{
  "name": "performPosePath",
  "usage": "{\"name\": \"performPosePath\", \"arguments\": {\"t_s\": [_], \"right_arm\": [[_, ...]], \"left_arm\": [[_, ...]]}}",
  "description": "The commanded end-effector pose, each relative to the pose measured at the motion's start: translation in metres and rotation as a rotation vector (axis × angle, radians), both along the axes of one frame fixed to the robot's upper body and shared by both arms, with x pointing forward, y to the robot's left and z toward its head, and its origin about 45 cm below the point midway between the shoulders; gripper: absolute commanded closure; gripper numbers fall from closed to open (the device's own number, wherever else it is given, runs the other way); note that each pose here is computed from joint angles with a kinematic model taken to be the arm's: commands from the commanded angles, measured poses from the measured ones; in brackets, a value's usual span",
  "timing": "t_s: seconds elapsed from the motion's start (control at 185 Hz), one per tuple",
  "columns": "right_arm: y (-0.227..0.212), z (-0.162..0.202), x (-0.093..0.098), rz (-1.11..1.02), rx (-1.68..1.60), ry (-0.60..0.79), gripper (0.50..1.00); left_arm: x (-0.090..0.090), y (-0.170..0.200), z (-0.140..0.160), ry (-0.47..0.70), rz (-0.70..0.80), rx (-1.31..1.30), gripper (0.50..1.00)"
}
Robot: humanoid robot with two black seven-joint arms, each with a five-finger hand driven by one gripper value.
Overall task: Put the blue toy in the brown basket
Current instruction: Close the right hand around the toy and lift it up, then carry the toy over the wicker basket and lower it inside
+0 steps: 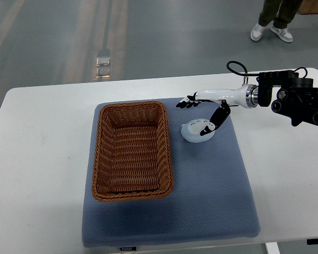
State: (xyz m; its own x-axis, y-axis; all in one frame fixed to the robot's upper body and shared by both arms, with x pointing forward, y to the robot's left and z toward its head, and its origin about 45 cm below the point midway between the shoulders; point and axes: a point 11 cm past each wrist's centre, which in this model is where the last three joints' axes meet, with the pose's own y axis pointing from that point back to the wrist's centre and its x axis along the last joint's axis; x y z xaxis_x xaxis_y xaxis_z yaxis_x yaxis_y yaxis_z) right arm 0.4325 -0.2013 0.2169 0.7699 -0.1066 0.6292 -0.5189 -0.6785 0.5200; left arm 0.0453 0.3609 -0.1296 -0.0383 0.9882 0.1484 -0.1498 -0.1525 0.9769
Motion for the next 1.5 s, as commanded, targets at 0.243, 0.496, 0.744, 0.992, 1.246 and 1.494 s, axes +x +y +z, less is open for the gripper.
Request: {"name": "performPosePath", "arguments": {"t_s": [0.243,0.496,0.744,0.992,1.246,1.494], "right_arm": [[-0.002,-0.025,-0.004,0.013,-0.086,0.001,0.593],[-0.014,-0.04,-0.006,-0.006,-0.122,-0.022,0.63],[-0.007,-0.042,-0.005,-0.001,-0.118,-0.039,0.889],[-0.013,-0.03,0.003,-0.029,-0.105,-0.091,1.0],[-0.009,0.023,0.028,-0.049,-0.054,-0.21,1.0],[0.036,0.049,0.035,0.015,0.009,-0.255,1.0]], "left_arm": [[0.0,0.0,0.0,0.0,0.0,0.0,0.5],[0.0,0.0,0.0,0.0,-0.001,0.0,0.5],[0.0,0.0,0.0,0.0,0.0,0.0,0.5],[0.0,0.0,0.0,-0.002,0.0,0.0,0.5],[-0.001,0.001,0.0,0.002,0.001,0.001,0.5],[0.0,0.0,0.0,-0.001,0.0,0.002,0.5]]}}
